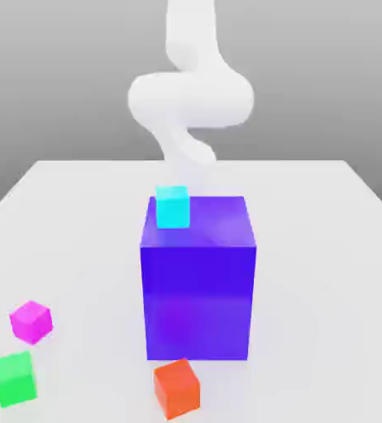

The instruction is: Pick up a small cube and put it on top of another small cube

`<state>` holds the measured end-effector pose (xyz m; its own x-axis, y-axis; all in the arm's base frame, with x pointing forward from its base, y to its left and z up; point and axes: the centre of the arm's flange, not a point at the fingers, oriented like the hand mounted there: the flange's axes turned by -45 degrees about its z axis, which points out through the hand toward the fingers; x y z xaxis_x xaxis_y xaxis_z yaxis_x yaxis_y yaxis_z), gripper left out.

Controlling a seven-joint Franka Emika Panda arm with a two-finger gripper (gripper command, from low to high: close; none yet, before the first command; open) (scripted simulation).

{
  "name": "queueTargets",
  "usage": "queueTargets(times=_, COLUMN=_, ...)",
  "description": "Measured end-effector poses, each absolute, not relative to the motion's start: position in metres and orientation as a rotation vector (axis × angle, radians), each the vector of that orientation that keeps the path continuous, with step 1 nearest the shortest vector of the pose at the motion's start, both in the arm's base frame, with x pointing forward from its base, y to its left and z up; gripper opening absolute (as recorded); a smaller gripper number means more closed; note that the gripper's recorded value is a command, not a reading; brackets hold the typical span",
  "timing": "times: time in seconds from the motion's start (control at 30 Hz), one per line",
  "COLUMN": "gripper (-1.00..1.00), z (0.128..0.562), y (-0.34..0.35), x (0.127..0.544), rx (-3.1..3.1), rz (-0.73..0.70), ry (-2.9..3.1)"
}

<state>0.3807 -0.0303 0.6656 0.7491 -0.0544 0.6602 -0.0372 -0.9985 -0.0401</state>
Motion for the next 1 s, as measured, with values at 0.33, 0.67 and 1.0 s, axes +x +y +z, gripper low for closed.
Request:
queueTargets(times=0.33, gripper=0.0, z=0.456, y=-0.152, x=0.44, rx=-2.988, rz=-0.64, ry=0.355)
queueTargets(times=0.67, gripper=0.0, z=0.256, y=-0.258, x=0.367, rx=-3.022, rz=-0.191, ry=0.711)
queueTargets(times=1.0, gripper=0.0, z=0.14, y=-0.28, x=0.316, rx=-3.04, rz=-0.002, ry=0.813)
